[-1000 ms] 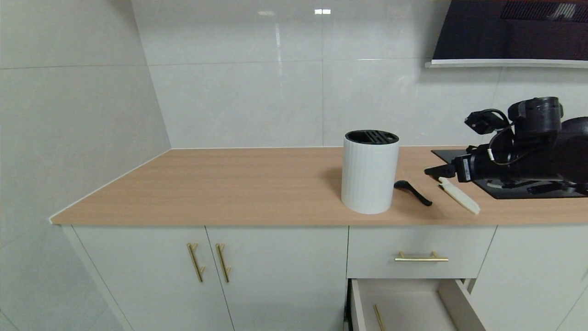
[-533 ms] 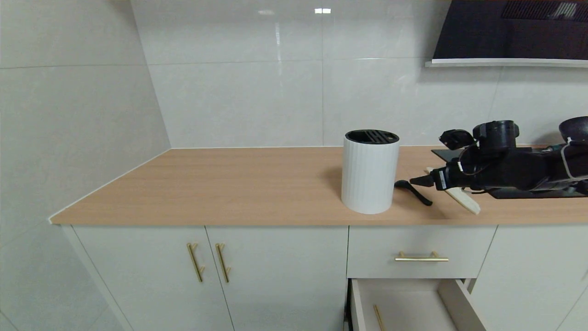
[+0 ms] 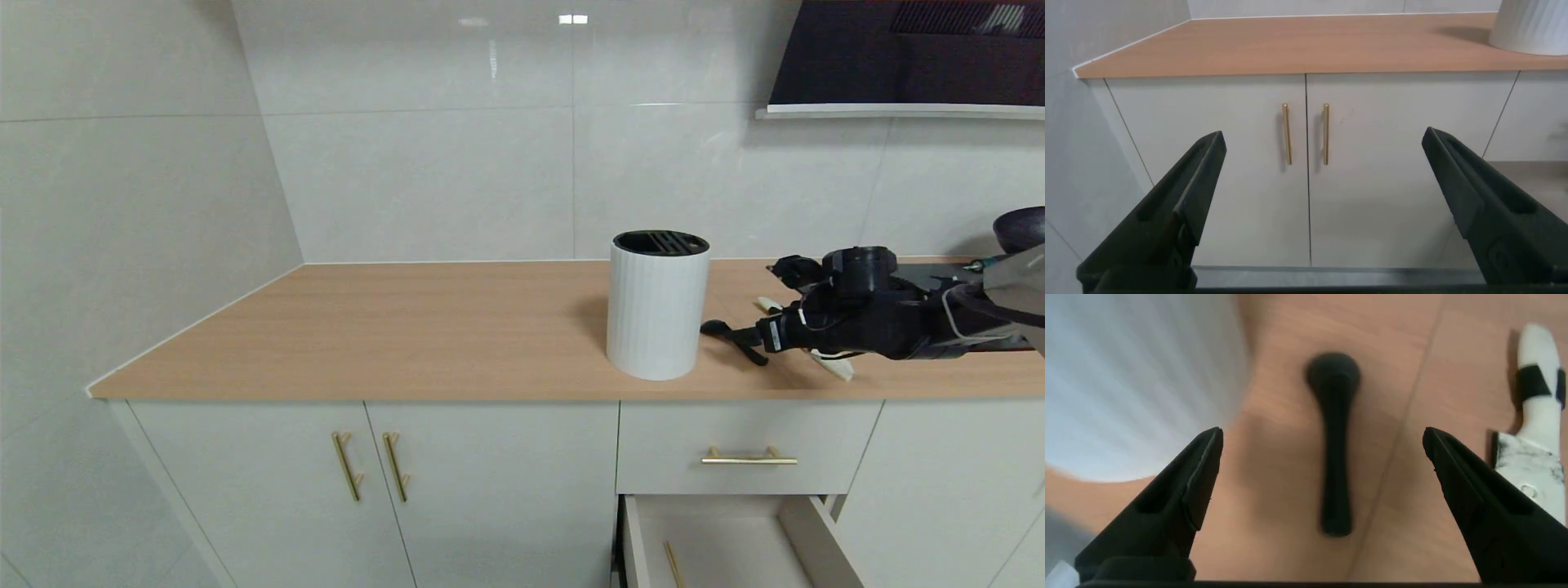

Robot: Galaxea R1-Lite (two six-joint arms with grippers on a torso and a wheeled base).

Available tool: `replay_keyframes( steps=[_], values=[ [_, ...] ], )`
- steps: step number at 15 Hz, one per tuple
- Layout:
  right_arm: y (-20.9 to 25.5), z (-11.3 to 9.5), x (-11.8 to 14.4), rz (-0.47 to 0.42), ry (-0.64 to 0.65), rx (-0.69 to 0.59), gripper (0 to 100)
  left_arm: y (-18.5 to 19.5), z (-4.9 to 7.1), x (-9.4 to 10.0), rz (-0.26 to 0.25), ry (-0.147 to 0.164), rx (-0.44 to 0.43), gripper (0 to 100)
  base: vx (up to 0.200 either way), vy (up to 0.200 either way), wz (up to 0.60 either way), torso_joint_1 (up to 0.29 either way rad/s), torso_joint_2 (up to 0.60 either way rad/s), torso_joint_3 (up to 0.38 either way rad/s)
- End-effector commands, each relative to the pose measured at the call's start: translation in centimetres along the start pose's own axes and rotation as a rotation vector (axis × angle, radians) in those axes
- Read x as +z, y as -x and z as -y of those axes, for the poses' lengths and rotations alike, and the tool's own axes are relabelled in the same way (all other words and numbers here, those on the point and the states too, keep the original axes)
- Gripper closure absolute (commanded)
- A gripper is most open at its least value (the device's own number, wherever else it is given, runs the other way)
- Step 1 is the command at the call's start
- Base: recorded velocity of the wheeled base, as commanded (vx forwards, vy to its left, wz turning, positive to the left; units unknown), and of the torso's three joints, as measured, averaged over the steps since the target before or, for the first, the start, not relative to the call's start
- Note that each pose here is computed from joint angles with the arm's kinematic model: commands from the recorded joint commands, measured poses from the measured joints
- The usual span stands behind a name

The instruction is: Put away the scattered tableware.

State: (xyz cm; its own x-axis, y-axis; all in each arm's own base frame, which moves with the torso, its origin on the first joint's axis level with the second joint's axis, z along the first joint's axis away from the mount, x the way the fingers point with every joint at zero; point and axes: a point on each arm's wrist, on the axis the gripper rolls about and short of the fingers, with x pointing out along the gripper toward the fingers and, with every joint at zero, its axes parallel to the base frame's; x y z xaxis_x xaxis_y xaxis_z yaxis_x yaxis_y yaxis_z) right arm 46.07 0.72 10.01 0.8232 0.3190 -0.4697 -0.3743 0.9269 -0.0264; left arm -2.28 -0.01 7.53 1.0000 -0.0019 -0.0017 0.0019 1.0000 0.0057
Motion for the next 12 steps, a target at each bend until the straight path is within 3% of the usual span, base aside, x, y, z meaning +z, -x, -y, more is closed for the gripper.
replay_keyframes(
  steps=[1,12],
  values=[
    [-1.0,0.1,-1.1,-0.027,-0.009,0.006,0,0.0,0.0,0.0,0.000,0.001,0.000,0,0.000,0.000,0.00,0.000,0.00,0.000],
    [-3.1,0.5,-2.8,-0.058,-0.020,0.011,0,0.0,0.0,0.0,0.000,0.000,0.000,0,0.000,0.000,0.00,0.000,0.00,0.000]
  ],
)
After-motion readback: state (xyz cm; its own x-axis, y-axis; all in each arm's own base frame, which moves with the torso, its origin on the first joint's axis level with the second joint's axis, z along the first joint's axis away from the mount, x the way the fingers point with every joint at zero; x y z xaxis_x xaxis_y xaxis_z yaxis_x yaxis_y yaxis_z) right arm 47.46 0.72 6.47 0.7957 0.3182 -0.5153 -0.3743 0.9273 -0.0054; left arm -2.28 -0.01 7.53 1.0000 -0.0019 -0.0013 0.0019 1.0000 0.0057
